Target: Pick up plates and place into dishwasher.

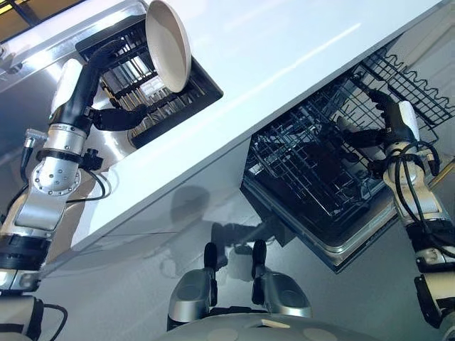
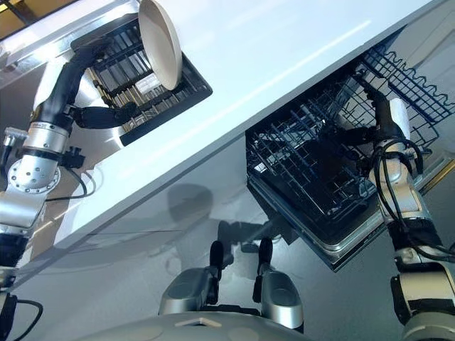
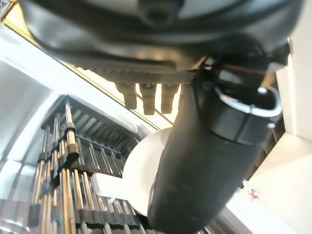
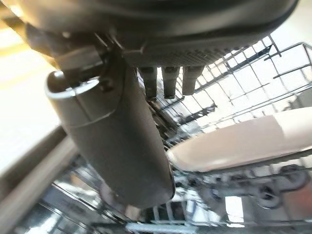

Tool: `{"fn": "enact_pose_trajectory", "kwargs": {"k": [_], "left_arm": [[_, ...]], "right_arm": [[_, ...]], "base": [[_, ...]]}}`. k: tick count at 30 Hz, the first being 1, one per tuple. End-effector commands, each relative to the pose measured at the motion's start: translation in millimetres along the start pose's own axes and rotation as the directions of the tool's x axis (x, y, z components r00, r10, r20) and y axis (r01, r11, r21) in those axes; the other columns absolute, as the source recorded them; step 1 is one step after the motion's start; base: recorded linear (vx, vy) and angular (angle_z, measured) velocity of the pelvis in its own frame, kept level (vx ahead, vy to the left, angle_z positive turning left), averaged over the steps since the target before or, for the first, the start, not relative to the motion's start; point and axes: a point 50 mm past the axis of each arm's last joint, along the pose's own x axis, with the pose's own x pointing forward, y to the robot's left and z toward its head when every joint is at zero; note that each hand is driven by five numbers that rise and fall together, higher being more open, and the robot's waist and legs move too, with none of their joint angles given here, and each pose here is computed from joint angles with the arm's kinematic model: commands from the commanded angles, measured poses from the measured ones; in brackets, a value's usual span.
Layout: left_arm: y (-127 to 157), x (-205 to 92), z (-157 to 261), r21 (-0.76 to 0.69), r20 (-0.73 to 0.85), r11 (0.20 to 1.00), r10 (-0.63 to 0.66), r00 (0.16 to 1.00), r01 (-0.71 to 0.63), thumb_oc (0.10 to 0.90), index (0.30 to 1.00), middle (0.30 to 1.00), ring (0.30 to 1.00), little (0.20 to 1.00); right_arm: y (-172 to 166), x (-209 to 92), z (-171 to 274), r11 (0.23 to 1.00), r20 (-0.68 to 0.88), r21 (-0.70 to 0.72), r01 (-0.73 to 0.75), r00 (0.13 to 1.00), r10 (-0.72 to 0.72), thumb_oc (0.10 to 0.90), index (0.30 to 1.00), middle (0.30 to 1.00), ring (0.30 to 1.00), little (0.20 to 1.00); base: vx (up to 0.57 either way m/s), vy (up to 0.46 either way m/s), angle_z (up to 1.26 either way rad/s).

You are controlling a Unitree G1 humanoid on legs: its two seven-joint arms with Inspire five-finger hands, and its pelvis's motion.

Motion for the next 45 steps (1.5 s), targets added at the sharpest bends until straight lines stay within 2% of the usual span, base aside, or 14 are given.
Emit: {"fn": "enact_pose_trajectory", "kwargs": {"k": [1, 9, 16, 23, 27, 29, 31, 34, 36, 39, 43, 44, 45], "left_arm": [[24.3, -2.8, 15.3, 0.065, 0.126, 0.987, 0.135, 0.983, -0.144, 0.800, 0.900, 0.900, 0.900, 0.900], [37.9, 18.4, 25.0, 0.286, 0.180, 0.940, 0.136, 0.974, -0.184, 0.800, 0.900, 0.900, 0.900, 0.900], [66.9, 43.4, 21.2, 0.574, 0.116, 0.788, 0.192, 0.975, -0.223, 0.800, 0.900, 0.900, 0.900, 0.900], [82.8, 53.7, 15.7, 0.731, 0.046, 0.663, 0.188, 0.981, -0.161, 0.800, 0.900, 0.900, 0.900, 0.900], [87.5, 58.2, 8.3, 0.846, -0.033, 0.531, 0.141, 0.989, -0.048, 0.800, 0.900, 0.900, 0.900, 0.900], [87.1, 58.8, 0.9, 0.887, -0.092, 0.462, 0.112, 0.989, 0.030, 0.800, 0.900, 0.900, 0.900, 0.900], [86.4, 60.5, -2.2, 0.901, -0.130, 0.426, 0.092, 0.987, 0.079, 0.800, 0.900, 0.900, 0.900, 0.900], [83.2, 62.1, -8.0, 0.909, -0.184, 0.391, 0.070, 0.980, 0.143, 0.800, 0.900, 0.900, 0.900, 0.900], [79.4, 61.1, -16.7, 0.908, -0.266, 0.345, 0.038, 0.963, 0.237, 0.800, 0.900, 0.900, 0.900, 0.900], [72.0, 59.1, -29.3, 0.873, -0.416, 0.278, -0.004, 0.910, 0.400, 0.800, 0.900, 0.900, 0.900, 0.900], [62.9, 61.0, -35.7, 0.825, -0.528, 0.213, -0.040, 0.848, 0.524, 0.800, 0.900, 0.900, 0.900, 0.900], [61.9, 62.2, -35.5, 0.818, -0.545, 0.192, -0.041, 0.838, 0.542, 0.676, 0.794, 0.794, 0.794, 0.776], [60.5, 63.4, -35.9, 0.815, -0.556, 0.165, -0.043, 0.830, 0.555, 0.446, 0.596, 0.596, 0.596, 0.546]], "right_arm": [[-26.1, -6.1, 23.9, 0.997, 0.199, 0.005, 0.081, 0.977, -0.081, 0.800, 0.900, 0.900, 0.900, 0.900], [-14.6, -20.9, 43.6, 0.972, 0.325, 0.220, -0.076, 0.946, 0.000, 0.800, 0.900, 0.900, 0.900, 0.900], [8.7, -36.1, 54.3, 0.910, 0.404, 0.328, -0.252, 0.909, 0.106, 0.800, 0.900, 0.900, 0.900, 0.900], [29.0, -50.7, 52.8, 0.828, 0.426, 0.395, -0.398, 0.878, 0.219, 0.800, 0.900, 0.900, 0.900, 0.900], [40.1, -62.2, 54.3, 0.762, 0.449, 0.451, -0.464, 0.856, 0.256, 0.800, 0.900, 0.900, 0.900, 0.900], [40.6, -66.6, 55.6, 0.751, 0.469, 0.456, -0.477, 0.846, 0.253, 0.800, 0.900, 0.900, 0.900, 0.900], [37.9, -68.9, 57.8, 0.753, 0.484, 0.455, -0.476, 0.842, 0.240, 0.800, 0.900, 0.900, 0.900, 0.900], [33.1, -70.2, 60.3, 0.753, 0.500, 0.457, -0.474, 0.837, 0.224, 0.800, 0.900, 0.900, 0.900, 0.900], [28.9, -71.0, 61.1, 0.759, 0.509, 0.458, -0.463, 0.837, 0.203, 0.800, 0.900, 0.900, 0.900, 0.900], [24.2, -70.6, 63.4, 0.766, 0.521, 0.457, -0.451, 0.834, 0.181, 0.800, 0.900, 0.900, 0.900, 0.900], [21.0, -68.2, 66.4, 0.767, 0.521, 0.461, -0.447, 0.836, 0.173, 0.800, 0.900, 0.900, 0.900, 0.900], [21.2, -67.6, 66.5, 0.763, 0.520, 0.465, -0.449, 0.836, 0.176, 0.800, 0.900, 0.900, 0.900, 0.900], [22.1, -67.0, 67.2, 0.762, 0.519, 0.464, -0.451, 0.836, 0.178, 0.800, 0.900, 0.900, 0.900, 0.900]], "base": [[-0.08, 0.171, -0.08], [-0.11, 0.182, -0.12], [-0.08, 0.164, -0.14], [-0.05, 0.137, -0.18], [-0.04, 0.153, -0.29], [-0.03, 0.145, -0.38], [-0.02, 0.119, -0.41], [-0.01, 0.098, -0.29], [-0.01, 0.099, -0.31], [0.00, 0.072, -0.24], [0.01, 0.040, -0.13], [0.01, 0.017, -0.05], [0.00, 0.000, 0.00]]}}
